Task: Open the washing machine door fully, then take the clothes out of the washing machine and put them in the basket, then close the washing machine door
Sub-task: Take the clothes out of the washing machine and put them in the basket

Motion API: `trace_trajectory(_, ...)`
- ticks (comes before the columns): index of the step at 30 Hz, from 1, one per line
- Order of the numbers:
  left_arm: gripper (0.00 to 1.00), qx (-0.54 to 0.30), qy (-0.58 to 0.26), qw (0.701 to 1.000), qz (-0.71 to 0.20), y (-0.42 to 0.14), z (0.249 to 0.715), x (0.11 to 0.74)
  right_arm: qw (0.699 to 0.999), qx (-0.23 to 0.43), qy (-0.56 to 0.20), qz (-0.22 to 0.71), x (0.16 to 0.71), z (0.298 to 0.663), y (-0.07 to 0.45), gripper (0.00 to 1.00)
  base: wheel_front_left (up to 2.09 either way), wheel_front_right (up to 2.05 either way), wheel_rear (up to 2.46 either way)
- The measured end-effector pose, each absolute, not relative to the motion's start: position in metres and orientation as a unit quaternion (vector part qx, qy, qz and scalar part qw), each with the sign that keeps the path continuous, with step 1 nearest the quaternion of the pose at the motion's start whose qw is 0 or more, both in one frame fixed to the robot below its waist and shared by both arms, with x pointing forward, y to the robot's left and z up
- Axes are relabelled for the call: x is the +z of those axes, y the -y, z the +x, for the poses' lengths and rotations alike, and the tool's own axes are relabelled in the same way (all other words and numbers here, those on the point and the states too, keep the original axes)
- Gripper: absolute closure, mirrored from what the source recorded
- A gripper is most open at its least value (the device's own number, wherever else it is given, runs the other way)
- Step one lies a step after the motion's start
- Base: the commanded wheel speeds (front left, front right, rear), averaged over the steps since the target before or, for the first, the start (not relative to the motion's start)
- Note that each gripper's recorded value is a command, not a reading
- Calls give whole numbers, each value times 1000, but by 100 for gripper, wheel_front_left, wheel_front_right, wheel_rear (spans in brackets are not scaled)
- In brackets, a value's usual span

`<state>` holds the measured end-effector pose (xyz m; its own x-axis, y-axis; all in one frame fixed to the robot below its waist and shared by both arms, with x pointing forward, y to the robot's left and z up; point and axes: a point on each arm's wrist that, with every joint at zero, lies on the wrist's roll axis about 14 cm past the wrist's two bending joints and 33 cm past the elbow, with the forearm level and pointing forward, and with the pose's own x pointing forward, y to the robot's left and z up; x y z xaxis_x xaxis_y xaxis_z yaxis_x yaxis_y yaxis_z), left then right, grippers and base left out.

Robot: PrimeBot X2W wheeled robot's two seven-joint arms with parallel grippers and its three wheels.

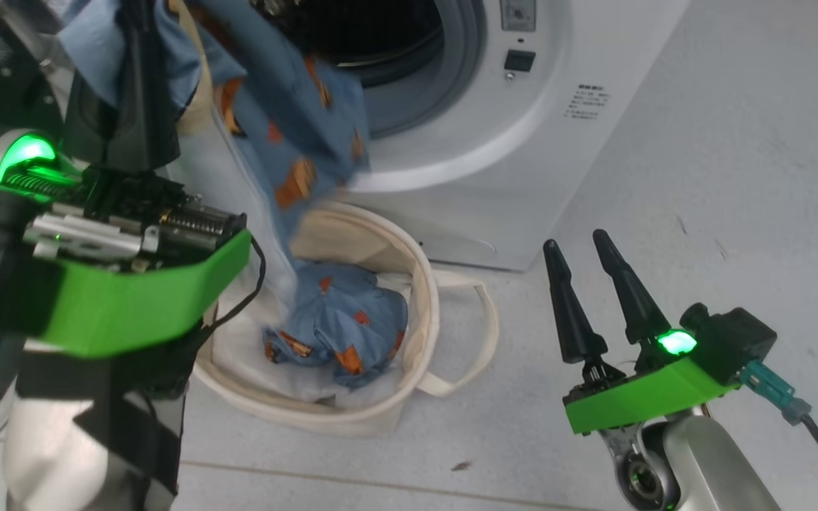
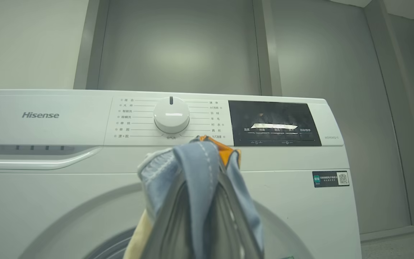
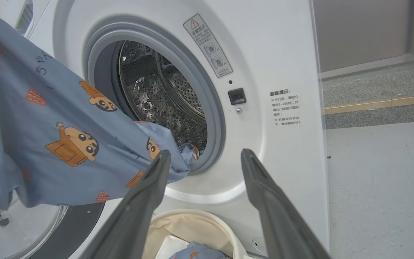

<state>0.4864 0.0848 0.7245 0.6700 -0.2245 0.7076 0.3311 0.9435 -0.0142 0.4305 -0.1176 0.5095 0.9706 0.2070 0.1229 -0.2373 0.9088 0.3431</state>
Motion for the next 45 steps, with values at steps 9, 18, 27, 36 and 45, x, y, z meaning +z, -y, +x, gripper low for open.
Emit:
trace_trajectory(9,100,-146,452,878,-56,-92,439,774,975,119,45,184,514,421,113,0,0,0,0)
trace_trajectory(18,100,-148,459,875,-51,-91,432,776,974,123,39,185,511,422,110,0,0,0,0)
trace_trajectory(27,100,-156,353,921,-45,-80,468,709,975,121,27,187,501,424,109,0,0,0,0)
trace_trajectory(36,100,-149,314,937,-42,-83,480,682,975,120,20,187,495,427,109,0,0,0,0)
trace_trajectory(45,100,-155,203,967,-15,-79,500,602,975,116,5,188,483,431,110,0,0,0,0)
